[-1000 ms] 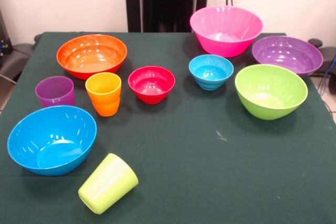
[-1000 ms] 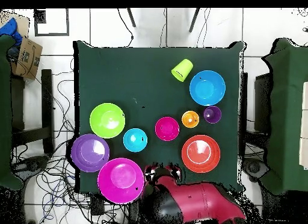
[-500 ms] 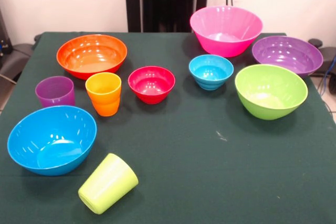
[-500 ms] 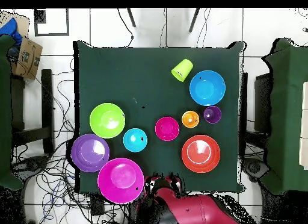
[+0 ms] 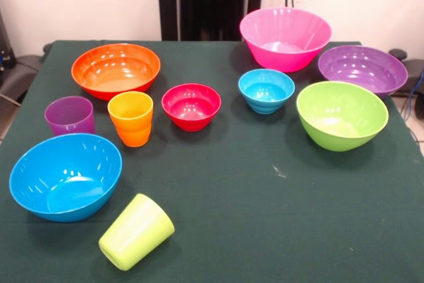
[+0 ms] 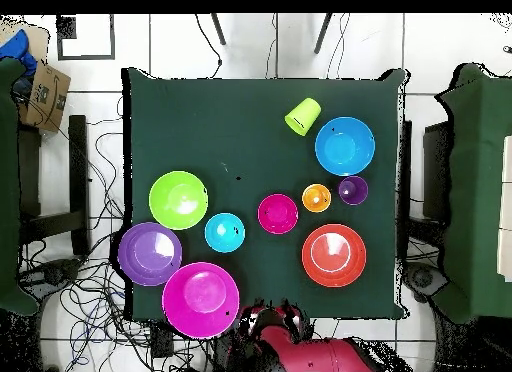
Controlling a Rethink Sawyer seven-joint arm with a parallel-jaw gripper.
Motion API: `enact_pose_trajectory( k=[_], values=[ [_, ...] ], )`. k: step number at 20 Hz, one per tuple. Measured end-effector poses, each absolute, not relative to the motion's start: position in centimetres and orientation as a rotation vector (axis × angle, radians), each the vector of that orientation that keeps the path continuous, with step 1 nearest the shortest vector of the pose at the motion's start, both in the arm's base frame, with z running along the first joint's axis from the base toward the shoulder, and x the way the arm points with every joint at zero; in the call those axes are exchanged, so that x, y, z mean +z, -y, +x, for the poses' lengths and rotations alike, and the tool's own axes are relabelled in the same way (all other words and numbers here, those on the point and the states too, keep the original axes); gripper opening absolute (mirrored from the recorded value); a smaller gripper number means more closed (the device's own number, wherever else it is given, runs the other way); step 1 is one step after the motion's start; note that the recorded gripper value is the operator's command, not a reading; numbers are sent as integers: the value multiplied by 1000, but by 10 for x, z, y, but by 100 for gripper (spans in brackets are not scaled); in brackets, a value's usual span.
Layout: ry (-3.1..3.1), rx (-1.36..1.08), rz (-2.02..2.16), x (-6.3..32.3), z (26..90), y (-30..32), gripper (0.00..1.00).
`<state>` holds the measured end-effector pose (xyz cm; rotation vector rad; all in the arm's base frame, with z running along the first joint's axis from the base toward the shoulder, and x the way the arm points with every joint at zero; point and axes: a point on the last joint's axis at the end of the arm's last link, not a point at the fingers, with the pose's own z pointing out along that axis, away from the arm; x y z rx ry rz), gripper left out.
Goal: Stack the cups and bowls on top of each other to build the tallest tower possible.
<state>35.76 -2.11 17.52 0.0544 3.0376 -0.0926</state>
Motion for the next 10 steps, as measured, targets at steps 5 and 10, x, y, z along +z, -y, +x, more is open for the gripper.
enact_pose_trajectory(
  k=[5, 10],
  values=[
    [-3041, -70, 42, 171, 352, 17, 100],
    [-3046, -24, -20, 161, 352, 9, 100]
  ],
)
